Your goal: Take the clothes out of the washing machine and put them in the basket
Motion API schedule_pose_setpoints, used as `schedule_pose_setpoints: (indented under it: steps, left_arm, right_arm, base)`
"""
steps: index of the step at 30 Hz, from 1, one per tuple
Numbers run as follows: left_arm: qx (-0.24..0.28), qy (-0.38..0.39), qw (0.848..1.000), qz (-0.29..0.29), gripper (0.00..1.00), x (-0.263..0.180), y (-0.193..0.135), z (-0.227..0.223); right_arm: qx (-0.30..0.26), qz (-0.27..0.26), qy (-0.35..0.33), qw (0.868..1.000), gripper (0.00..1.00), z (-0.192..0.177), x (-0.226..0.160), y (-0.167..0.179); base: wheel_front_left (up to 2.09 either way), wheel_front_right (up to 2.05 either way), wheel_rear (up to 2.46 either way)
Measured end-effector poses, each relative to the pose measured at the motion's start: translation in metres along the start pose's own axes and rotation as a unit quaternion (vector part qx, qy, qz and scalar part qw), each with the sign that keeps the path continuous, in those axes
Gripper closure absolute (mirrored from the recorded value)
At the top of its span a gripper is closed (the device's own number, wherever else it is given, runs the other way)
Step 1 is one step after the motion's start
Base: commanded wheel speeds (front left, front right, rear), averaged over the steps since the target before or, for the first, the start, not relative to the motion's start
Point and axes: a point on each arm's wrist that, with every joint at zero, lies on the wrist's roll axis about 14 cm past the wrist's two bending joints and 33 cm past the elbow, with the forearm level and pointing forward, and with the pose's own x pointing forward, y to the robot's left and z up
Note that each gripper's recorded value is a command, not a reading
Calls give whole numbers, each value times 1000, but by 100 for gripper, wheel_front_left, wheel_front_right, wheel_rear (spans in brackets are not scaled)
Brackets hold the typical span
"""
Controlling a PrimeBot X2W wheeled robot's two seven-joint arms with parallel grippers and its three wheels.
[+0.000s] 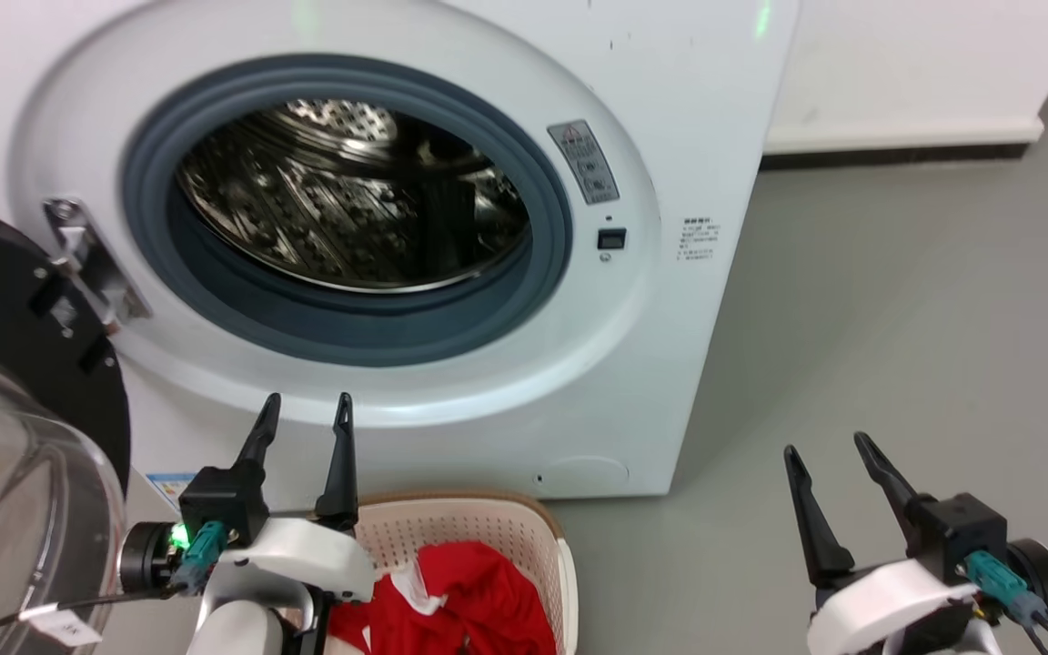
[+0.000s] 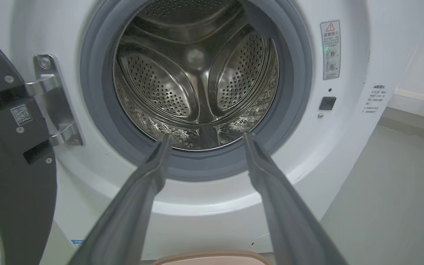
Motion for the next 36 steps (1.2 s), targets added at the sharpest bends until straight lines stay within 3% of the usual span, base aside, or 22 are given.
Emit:
schedule_pose_setpoints:
  steps: [7, 20, 36]
  left_arm:
    - [26, -49, 998, 18, 0, -22, 10, 33]
    - [41, -46, 997, 34, 0, -54, 14, 30]
    - [30, -36, 998, 43, 0, -58, 17, 24]
  right_arm:
    - [-14, -2, -27, 1000, 0, 21, -13, 0]
    - [-23, -12, -24, 999, 0, 23, -30, -4]
    - [-13, -14, -14, 1000, 0, 18, -31, -5]
  base:
    - [0, 0, 0]
    - [0, 0, 0]
    - [0, 0, 0]
